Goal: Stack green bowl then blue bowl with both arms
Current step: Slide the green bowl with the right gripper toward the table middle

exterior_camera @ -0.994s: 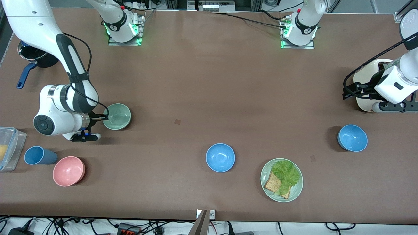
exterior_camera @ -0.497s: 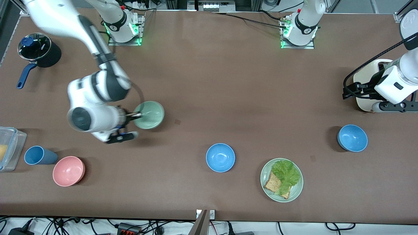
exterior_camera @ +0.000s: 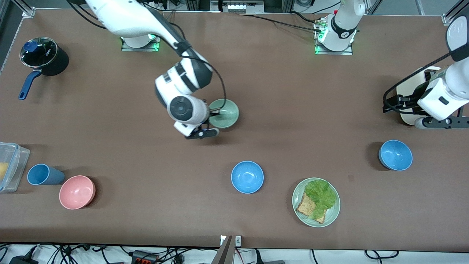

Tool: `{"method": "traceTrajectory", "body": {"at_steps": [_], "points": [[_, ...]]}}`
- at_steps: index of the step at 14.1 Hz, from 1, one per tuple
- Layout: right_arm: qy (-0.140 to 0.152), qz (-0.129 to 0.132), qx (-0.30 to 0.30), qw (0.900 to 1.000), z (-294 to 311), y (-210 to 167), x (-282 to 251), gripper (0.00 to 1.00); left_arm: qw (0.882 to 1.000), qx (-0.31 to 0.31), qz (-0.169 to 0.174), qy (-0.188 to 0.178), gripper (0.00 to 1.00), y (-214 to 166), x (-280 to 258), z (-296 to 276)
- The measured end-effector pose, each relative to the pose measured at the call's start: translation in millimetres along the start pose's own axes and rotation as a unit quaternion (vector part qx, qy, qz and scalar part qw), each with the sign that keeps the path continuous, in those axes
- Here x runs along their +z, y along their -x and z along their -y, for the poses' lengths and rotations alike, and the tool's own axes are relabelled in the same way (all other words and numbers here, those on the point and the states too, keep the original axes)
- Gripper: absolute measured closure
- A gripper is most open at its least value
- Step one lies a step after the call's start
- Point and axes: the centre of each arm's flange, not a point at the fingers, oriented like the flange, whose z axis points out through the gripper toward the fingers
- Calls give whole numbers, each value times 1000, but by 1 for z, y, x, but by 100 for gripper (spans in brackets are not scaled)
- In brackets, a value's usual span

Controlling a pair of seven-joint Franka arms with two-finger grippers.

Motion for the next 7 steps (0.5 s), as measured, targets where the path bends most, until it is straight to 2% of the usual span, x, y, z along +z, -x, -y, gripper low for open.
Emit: {"method": "traceTrajectory", "body": {"at_steps": [3,7], "points": [[13,14,21,1000,30,14,37,96,1000,-20,14,4,0,-11,21,24],[9,13,29,999,32,9,55,96,999,-38,5,16,0,-46,67,78]]}}
